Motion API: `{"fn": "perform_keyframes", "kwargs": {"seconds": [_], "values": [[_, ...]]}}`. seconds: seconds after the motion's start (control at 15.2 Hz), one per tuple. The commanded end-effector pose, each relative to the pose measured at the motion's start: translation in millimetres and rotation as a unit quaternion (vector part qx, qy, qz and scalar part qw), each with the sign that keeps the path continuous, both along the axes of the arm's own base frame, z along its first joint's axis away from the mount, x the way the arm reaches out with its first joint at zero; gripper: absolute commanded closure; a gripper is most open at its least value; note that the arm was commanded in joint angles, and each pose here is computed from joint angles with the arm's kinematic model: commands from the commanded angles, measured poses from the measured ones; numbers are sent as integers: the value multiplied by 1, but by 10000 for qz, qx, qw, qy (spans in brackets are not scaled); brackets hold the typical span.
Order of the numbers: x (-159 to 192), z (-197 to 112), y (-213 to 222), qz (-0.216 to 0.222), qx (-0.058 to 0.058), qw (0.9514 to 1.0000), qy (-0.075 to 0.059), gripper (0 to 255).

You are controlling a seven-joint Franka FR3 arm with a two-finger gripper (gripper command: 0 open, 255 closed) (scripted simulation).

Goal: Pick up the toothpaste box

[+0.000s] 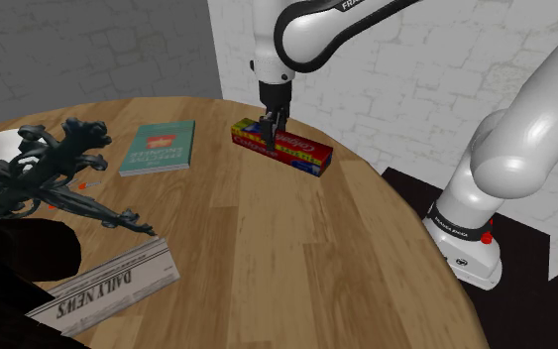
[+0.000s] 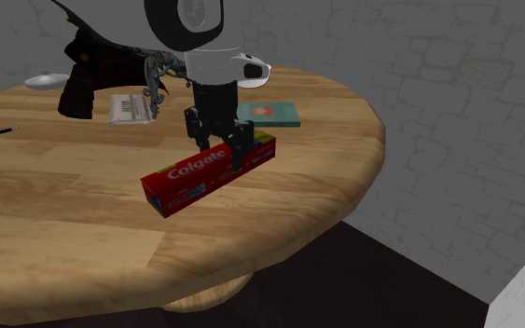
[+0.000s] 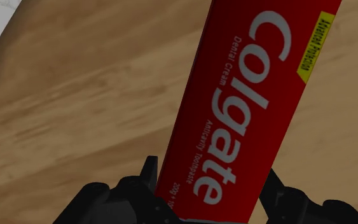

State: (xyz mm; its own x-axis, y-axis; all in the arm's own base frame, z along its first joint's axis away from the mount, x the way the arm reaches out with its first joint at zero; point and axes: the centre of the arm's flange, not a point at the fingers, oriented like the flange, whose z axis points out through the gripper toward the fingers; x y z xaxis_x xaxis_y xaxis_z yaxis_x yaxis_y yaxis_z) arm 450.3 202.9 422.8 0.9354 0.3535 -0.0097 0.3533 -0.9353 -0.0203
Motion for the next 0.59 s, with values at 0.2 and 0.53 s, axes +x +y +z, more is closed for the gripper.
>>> {"fn": "perform_keyframes", "kwargs": {"seconds": [0.2,0.53], "values": [[0,4,-1,13,-3,10000,16,255],[0,30,-1,13,-3,10000,16,255]]}}
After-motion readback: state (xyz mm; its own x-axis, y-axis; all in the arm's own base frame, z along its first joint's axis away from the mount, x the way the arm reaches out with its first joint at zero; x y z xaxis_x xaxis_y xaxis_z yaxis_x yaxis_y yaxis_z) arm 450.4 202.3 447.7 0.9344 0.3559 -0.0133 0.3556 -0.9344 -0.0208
